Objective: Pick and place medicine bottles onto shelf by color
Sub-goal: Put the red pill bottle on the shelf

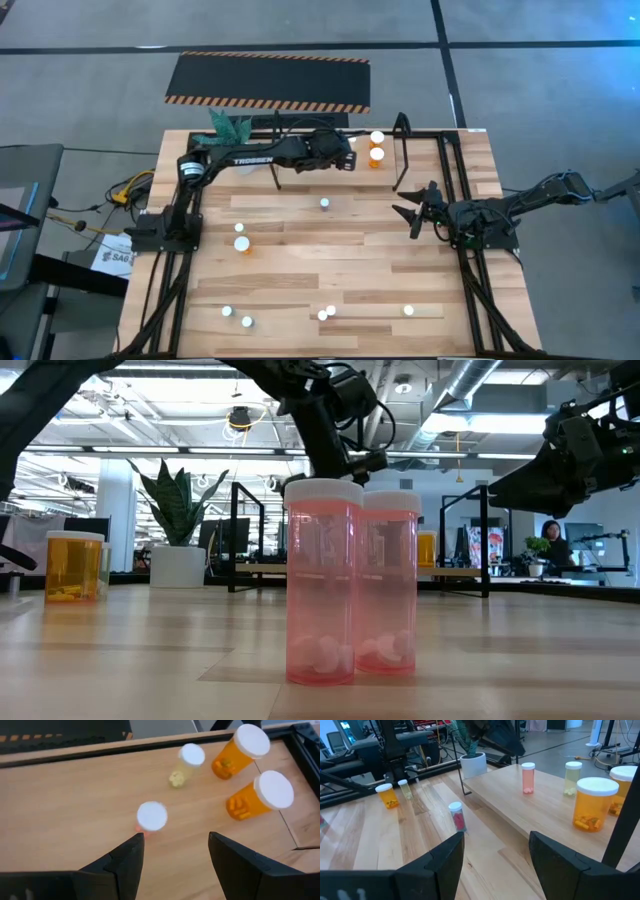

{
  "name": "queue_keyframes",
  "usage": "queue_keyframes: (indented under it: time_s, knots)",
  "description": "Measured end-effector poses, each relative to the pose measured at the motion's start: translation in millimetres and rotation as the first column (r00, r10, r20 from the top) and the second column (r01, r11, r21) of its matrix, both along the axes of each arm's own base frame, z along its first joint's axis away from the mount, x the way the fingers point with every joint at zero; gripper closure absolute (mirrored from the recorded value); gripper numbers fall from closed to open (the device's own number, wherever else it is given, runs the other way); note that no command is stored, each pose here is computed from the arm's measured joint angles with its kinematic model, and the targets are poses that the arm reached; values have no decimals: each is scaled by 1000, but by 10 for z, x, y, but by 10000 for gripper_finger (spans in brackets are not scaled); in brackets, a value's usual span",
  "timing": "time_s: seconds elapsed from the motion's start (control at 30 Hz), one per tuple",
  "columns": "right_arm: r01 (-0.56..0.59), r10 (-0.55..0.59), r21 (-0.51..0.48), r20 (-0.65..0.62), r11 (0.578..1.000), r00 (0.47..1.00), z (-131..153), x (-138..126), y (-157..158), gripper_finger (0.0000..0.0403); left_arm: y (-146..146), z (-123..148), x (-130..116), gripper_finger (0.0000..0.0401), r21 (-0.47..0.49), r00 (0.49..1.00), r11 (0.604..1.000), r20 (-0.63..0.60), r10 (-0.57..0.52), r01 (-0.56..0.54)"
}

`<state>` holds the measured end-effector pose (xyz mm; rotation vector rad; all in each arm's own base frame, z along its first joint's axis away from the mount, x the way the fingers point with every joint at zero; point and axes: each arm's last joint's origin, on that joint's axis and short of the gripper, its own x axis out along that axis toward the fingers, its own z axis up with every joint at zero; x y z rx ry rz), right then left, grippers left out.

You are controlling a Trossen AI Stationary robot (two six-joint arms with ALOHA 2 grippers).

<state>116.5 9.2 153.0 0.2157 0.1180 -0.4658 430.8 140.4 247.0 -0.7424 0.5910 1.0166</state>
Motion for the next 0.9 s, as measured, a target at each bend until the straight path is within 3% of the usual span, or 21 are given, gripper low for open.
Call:
queue_keyframes:
  time_s: [0.4,0.7,0.9]
  knots:
    - [0,0,-4,-17,1000,1000,-15,-3,-1,158,26,-28,-16,188,45,999,999,-38,14,-12]
    - [0,0,-4,-17,1000,1000,-15,-3,-1,159,28,-37,-16,127,60,999,998,-49,6,-3]
    - [0,0,-4,-18,1000,1000,-17,-4,-1,159,41,-191,48,89,58,998,998,-66,10,-6]
